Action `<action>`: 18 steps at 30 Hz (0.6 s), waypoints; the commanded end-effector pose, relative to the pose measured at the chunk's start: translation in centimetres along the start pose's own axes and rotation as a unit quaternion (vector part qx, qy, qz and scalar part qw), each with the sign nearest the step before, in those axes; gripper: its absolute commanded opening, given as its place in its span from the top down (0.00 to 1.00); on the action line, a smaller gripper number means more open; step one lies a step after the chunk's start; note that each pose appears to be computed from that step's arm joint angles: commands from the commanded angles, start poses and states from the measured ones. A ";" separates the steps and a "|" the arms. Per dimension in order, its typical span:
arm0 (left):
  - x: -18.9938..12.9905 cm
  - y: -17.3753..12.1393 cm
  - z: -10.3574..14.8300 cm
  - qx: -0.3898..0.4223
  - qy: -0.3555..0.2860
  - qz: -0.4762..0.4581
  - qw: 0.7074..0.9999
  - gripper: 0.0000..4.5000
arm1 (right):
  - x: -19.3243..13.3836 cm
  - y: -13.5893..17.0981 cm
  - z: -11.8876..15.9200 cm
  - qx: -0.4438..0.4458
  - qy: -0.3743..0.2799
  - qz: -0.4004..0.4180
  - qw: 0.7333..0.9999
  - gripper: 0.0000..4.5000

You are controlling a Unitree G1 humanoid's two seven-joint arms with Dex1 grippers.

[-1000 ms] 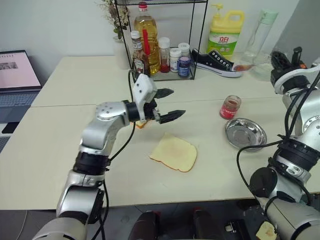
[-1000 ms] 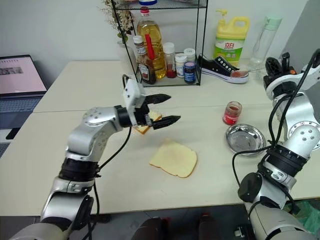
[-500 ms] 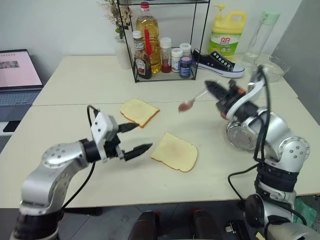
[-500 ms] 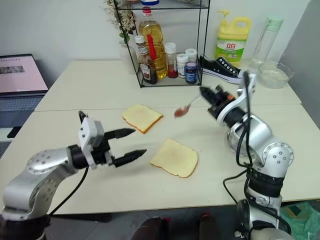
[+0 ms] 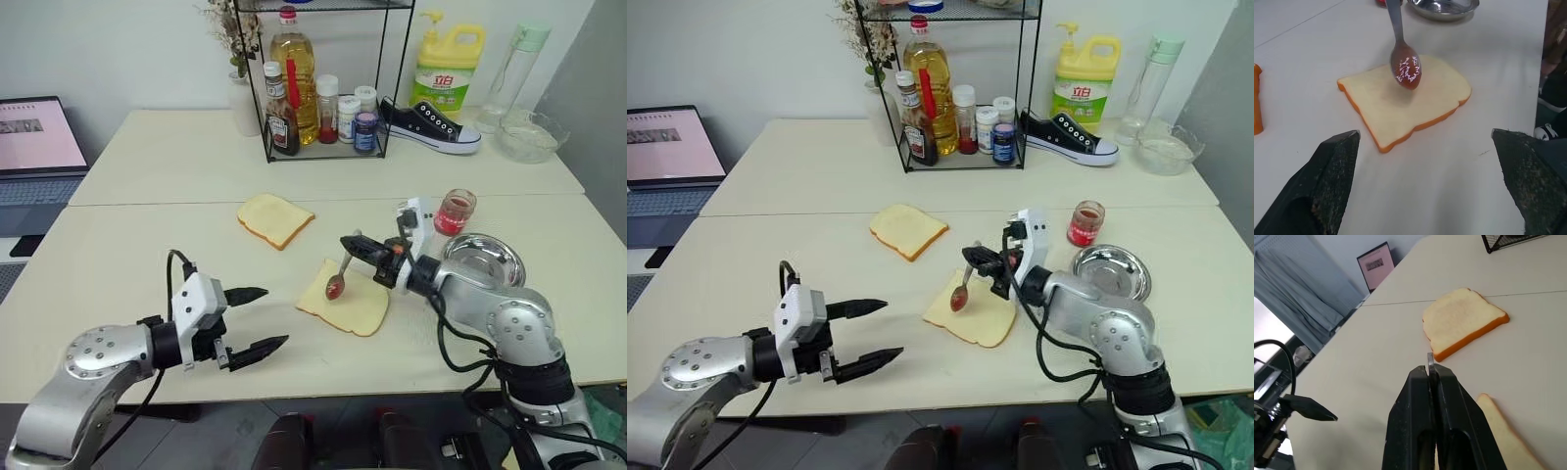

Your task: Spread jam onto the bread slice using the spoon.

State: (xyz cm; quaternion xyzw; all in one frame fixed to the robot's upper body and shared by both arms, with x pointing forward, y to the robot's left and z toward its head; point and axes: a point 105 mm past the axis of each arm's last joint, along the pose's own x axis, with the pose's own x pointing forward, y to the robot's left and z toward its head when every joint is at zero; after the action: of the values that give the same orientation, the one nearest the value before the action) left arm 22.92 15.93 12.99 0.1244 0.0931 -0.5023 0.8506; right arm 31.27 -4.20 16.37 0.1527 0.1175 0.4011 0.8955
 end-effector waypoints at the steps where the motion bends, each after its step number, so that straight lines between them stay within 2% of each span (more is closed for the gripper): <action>1: 0.4 -0.1 0.7 0.018 -0.013 -0.009 1.000 0.00 | 0.4 0.2 0.6 -0.048 -0.020 0.007 0.999 1.00; 5: 0.9 -0.1 0.9 0.028 -0.014 -0.020 0.999 0.00 | 0.8 0.2 -0.1 -0.097 -0.014 0.002 0.995 1.00; 9: 1.5 0.5 1.3 0.033 -0.019 -0.021 0.999 0.00 | 0.4 -0.1 -1.6 -0.168 0.017 -0.006 0.986 1.00; 18: 1.7 1.1 1.4 0.039 -0.019 -0.024 0.999 0.00 | -2.1 -0.7 -1.1 -0.181 0.028 -0.011 0.983 1.00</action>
State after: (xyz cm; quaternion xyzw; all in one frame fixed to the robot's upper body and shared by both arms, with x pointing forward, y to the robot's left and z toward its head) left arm 24.73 14.77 13.25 0.1337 0.0781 -0.5222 0.8387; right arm 29.98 -5.02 14.67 -0.0145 0.0744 0.4219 0.9035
